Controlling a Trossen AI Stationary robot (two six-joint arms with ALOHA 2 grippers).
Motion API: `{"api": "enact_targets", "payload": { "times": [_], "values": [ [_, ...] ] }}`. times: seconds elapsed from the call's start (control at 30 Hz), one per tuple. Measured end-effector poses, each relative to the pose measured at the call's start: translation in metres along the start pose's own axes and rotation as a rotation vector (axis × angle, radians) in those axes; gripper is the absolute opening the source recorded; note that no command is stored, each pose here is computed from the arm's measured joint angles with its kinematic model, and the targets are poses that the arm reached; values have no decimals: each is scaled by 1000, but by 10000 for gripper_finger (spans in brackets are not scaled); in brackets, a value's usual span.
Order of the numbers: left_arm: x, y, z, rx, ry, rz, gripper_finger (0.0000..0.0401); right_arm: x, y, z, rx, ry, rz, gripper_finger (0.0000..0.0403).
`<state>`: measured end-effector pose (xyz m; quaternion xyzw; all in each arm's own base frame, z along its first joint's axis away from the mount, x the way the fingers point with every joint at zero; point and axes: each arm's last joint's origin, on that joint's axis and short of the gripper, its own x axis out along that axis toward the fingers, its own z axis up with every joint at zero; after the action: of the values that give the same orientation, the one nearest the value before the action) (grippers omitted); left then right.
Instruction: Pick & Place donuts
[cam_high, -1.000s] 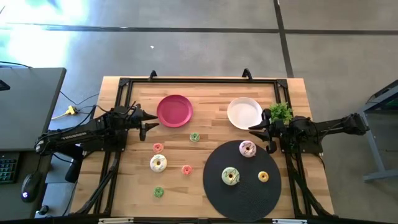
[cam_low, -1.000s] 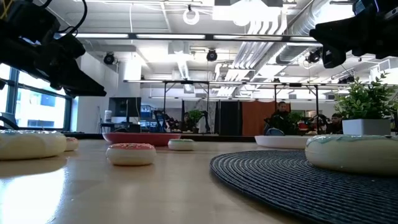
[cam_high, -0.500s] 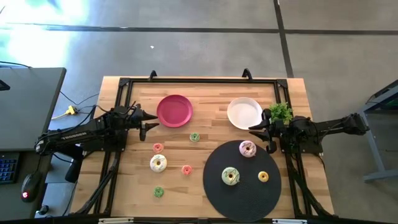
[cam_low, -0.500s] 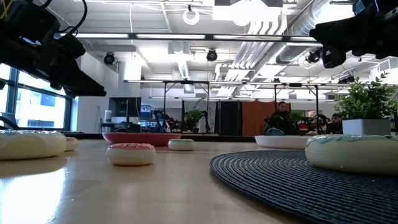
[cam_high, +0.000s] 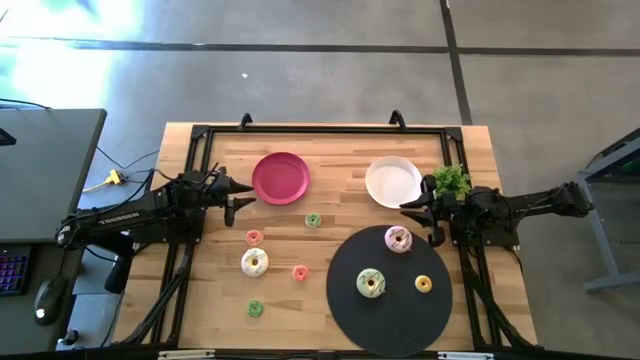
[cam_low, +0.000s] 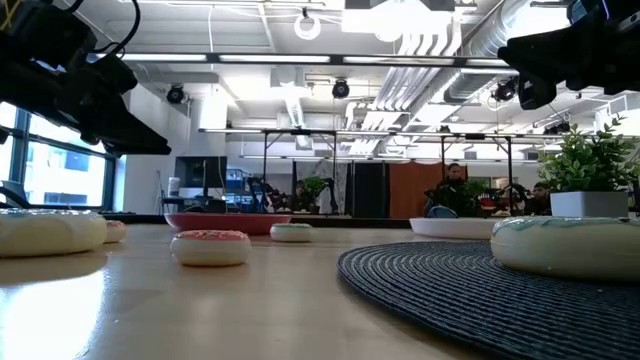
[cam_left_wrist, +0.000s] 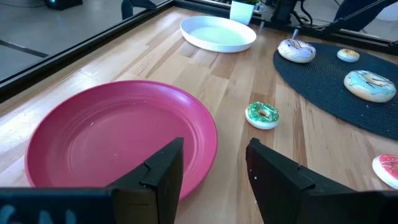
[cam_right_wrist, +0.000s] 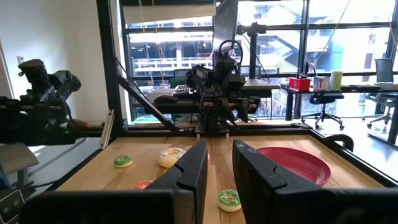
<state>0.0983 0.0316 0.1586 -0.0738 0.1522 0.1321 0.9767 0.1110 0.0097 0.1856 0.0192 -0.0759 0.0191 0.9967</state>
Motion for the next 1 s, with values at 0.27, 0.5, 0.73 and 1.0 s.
{"api": "enact_targets", "payload": {
  "times": [0.27, 0.5, 0.73, 1.0],
  "values": [
    [0, 0, 0, 0, 0, 0, 168, 0, 0, 0, 0, 0, 0, 66],
    [0, 0, 0, 0, 0, 0, 168, 0, 0, 0, 0, 0, 0, 66],
    [0, 3, 3, 265, -32, 105, 168, 0, 0, 0, 0, -1, -2, 66],
    [0, 3, 7, 209, -79, 118, 168, 0, 0, 2, -51, -22, -7, 67]
  ]
}}
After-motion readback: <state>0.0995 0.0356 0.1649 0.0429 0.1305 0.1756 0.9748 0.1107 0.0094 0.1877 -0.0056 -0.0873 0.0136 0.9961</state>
